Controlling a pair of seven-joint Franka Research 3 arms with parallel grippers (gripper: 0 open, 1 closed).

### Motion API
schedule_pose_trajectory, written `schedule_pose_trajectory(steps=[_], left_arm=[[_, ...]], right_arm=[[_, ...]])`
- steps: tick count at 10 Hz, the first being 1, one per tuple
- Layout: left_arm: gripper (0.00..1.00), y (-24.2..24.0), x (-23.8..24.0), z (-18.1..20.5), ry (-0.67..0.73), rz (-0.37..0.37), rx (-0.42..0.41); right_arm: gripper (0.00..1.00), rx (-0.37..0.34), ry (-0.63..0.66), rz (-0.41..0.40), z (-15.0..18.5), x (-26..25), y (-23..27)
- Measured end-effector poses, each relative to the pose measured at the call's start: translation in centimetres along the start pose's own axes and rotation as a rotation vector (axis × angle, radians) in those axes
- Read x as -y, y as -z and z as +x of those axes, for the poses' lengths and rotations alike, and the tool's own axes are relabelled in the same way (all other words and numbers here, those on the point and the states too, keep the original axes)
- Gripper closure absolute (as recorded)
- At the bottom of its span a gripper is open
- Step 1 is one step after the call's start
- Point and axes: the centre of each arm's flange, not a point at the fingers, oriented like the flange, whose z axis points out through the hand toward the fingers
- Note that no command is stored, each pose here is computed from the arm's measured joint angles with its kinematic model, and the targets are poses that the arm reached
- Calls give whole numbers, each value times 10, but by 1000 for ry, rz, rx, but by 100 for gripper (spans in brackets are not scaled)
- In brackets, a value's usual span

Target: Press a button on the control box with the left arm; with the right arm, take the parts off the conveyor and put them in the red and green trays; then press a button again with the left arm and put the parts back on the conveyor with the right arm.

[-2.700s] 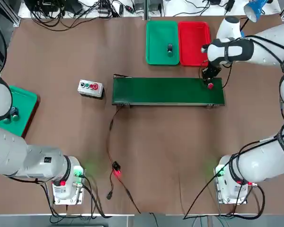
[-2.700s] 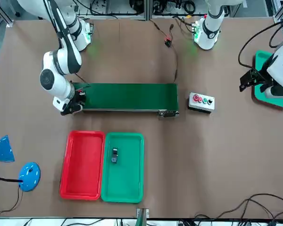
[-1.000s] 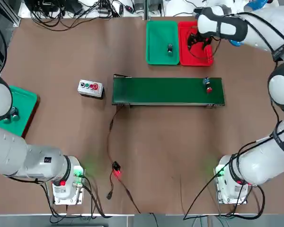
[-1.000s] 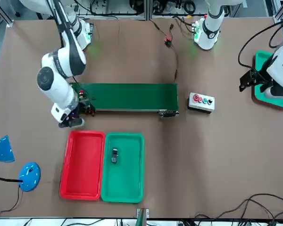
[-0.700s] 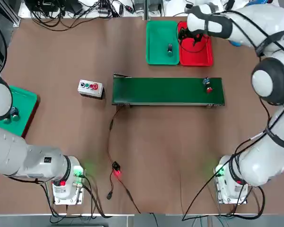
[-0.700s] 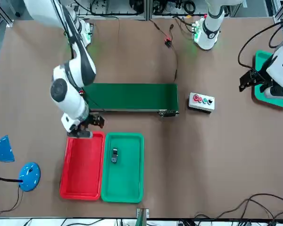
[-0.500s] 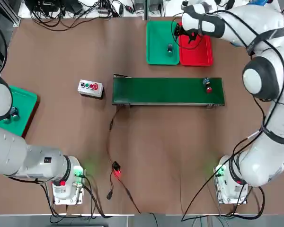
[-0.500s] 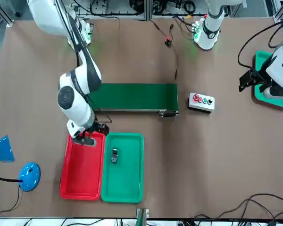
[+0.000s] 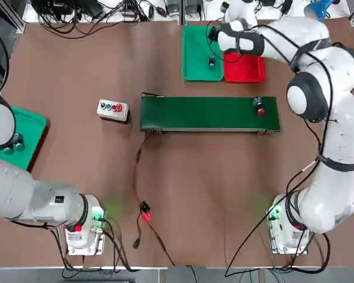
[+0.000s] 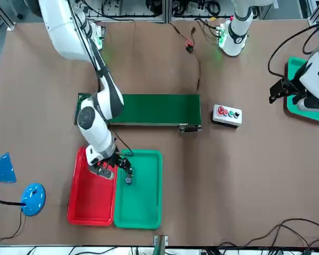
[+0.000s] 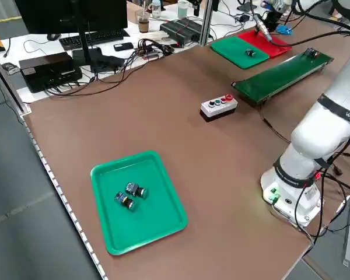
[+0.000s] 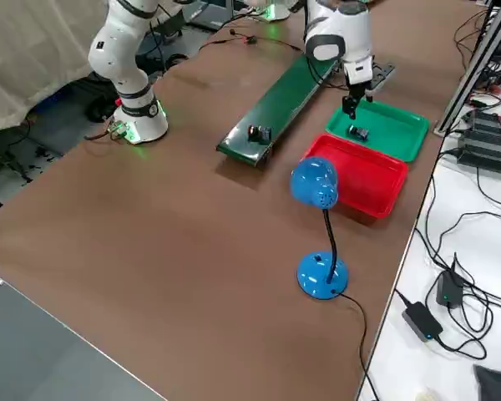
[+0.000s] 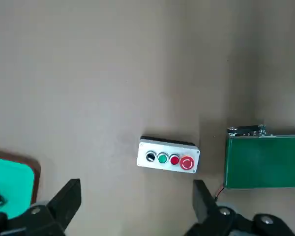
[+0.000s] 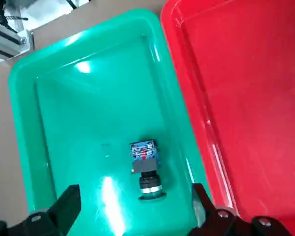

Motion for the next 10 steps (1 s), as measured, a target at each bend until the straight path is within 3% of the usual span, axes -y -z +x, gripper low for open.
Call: schedule_pose_trajectory(steps=[4, 10], left_arm=[[0, 0, 0, 0, 0, 0, 0], [0, 0, -2, 0, -4, 0, 0]], right_arm=[[0, -52, -27, 33, -6, -3, -37], [0, -76, -2, 34, -19, 1, -89]])
